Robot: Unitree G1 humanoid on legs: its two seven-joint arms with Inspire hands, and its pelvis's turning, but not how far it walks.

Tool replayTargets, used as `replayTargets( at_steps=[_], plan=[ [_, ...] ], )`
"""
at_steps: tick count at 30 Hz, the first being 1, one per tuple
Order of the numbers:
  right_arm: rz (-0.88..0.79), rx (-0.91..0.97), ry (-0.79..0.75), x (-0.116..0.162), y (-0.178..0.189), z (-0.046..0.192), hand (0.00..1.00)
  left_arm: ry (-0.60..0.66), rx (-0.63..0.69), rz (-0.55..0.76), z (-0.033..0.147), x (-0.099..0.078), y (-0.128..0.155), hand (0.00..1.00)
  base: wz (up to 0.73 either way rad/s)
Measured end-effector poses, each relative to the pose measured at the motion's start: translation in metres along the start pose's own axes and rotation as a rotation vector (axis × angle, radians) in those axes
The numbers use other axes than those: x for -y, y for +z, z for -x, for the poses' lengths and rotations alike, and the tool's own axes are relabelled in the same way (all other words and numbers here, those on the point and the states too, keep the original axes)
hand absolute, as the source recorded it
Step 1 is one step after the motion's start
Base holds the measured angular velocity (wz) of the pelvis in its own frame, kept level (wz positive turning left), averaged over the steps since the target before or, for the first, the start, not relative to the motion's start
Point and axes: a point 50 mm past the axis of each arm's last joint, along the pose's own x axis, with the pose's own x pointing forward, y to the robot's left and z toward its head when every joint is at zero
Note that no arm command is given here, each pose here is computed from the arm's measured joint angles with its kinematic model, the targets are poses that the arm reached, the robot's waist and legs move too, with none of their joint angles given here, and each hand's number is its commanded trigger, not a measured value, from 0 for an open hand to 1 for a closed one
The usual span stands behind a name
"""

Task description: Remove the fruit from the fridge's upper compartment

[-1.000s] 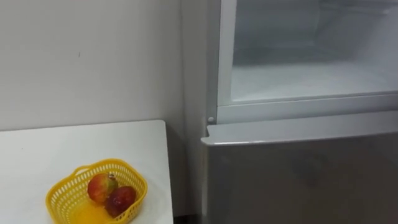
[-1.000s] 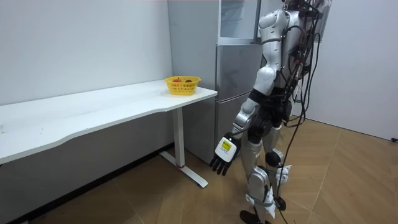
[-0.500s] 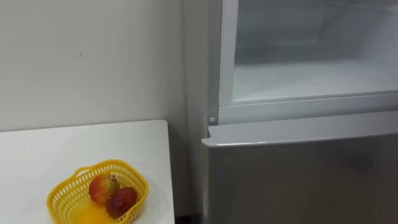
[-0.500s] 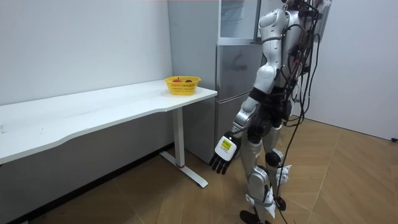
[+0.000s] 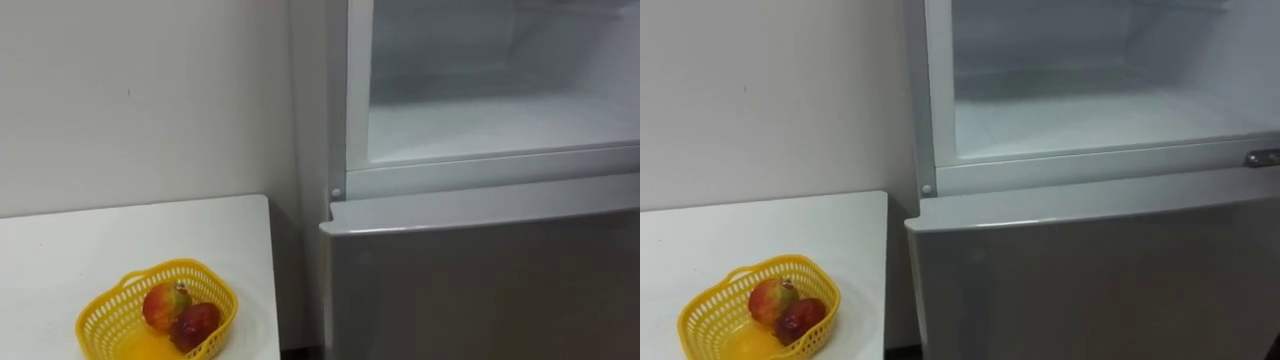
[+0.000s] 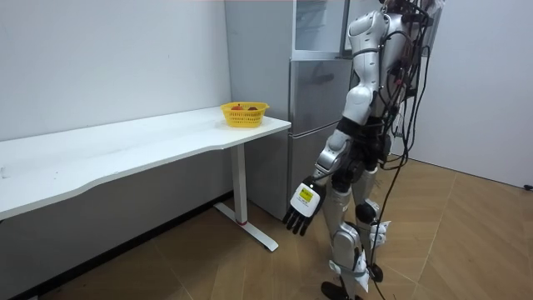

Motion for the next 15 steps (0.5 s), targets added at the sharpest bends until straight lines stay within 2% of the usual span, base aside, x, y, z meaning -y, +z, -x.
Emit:
replayTargets(
  at_steps=[4,15],
  plan=[
    [0.002,0.007,0.025,-0.0056,0.0025,-0.0002,0.00,0.001,-0.007,0.000,0.0006,-0.0006,-0.0027,0.00,0.00],
    [0.049,-0.005,-0.005,0.0002,0.0077,0.0050,0.00,0.006,-0.023,-0.002,0.0008,-0.0028,-0.0064,0.00,-0.02]
  ],
)
